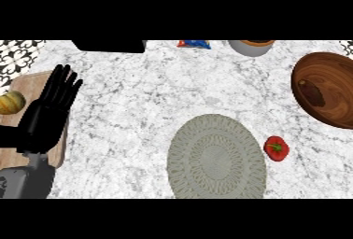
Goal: Pick the sweet potato from the placemat and place it in the bowl
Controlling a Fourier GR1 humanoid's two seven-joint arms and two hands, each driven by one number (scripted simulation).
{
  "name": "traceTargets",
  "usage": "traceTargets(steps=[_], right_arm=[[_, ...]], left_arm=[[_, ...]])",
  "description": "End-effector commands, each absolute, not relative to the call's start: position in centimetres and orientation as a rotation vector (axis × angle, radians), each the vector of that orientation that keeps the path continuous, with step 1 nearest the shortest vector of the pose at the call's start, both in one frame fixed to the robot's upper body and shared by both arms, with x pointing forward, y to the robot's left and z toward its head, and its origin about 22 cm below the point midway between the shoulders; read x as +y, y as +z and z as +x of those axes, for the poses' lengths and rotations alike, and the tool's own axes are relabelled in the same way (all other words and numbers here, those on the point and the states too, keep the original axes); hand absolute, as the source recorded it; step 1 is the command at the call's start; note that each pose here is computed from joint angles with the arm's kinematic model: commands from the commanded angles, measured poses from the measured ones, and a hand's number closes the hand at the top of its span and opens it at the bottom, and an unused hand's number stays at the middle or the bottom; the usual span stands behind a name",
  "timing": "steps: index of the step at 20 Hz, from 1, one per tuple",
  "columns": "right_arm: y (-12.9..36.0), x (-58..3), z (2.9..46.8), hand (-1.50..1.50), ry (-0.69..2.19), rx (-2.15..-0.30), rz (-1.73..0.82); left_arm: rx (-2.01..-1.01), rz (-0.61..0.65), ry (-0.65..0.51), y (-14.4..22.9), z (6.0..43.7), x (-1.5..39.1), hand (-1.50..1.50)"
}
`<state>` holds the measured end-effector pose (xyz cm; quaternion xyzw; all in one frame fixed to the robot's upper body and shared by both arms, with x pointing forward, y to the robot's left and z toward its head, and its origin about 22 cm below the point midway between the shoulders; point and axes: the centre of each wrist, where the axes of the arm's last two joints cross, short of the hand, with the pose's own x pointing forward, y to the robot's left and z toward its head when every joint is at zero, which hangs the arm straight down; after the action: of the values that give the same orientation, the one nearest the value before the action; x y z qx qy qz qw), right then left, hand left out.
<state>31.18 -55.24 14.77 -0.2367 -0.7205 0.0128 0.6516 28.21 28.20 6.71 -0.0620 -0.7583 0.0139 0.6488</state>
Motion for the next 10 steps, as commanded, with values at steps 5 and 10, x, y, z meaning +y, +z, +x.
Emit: traceTargets(steps=[5, 10], right_arm=[[15.5, -59.7, 25.3, -1.50, 0.029, -1.615, -0.519], [15.2, -60.9, 23.2, -1.50, 0.064, -1.604, -0.488]], left_arm=[[-1.727, -0.139, 0.048, 6.4, 27.7, 28.4, 0.00], [-1.715, -0.143, 0.040, 6.0, 27.6, 27.6, 0.00]])
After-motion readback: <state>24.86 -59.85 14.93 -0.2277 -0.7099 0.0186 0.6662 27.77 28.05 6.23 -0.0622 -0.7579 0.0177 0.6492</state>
